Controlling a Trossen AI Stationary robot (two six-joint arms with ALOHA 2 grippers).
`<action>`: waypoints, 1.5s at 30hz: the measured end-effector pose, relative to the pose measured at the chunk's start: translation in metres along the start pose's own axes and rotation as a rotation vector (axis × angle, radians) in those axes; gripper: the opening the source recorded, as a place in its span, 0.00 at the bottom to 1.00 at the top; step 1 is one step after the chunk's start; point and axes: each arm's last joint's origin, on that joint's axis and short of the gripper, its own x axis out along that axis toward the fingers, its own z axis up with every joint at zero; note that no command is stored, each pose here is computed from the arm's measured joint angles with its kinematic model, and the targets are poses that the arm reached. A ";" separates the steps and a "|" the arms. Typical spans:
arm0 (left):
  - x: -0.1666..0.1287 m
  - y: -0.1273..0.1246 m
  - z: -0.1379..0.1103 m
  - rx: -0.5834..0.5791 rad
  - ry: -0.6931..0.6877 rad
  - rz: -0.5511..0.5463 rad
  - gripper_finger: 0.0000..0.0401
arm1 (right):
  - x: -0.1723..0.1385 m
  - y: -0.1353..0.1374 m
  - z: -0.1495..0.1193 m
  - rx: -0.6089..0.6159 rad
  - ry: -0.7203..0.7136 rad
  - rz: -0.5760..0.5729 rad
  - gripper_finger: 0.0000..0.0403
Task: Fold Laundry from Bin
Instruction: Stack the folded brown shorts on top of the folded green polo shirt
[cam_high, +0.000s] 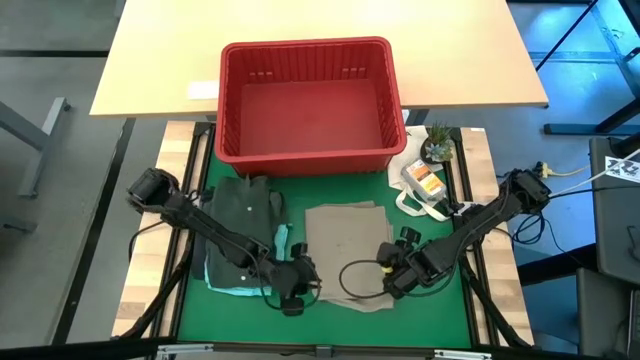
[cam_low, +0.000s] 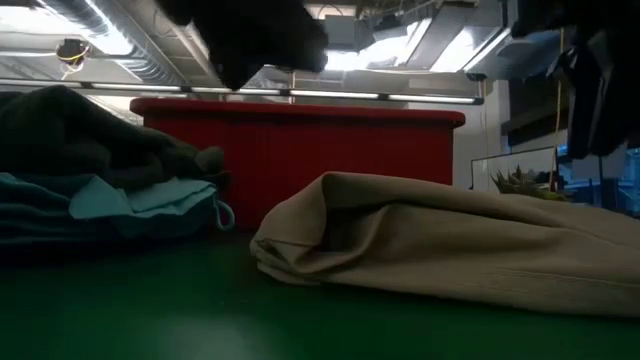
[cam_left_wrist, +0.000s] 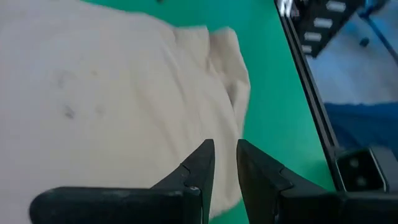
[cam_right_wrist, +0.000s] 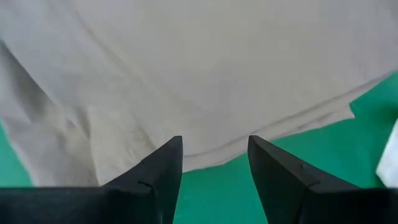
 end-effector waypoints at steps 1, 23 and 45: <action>-0.002 0.002 0.003 -0.005 -0.012 0.006 0.16 | -0.001 0.001 0.001 0.002 -0.004 0.005 0.45; -0.004 0.040 0.028 -0.141 -0.065 0.068 0.51 | -0.004 0.009 0.005 0.031 0.016 0.124 0.64; -0.002 0.116 0.014 -0.461 0.283 0.238 0.60 | 0.007 -0.051 0.033 0.188 0.248 -0.018 0.88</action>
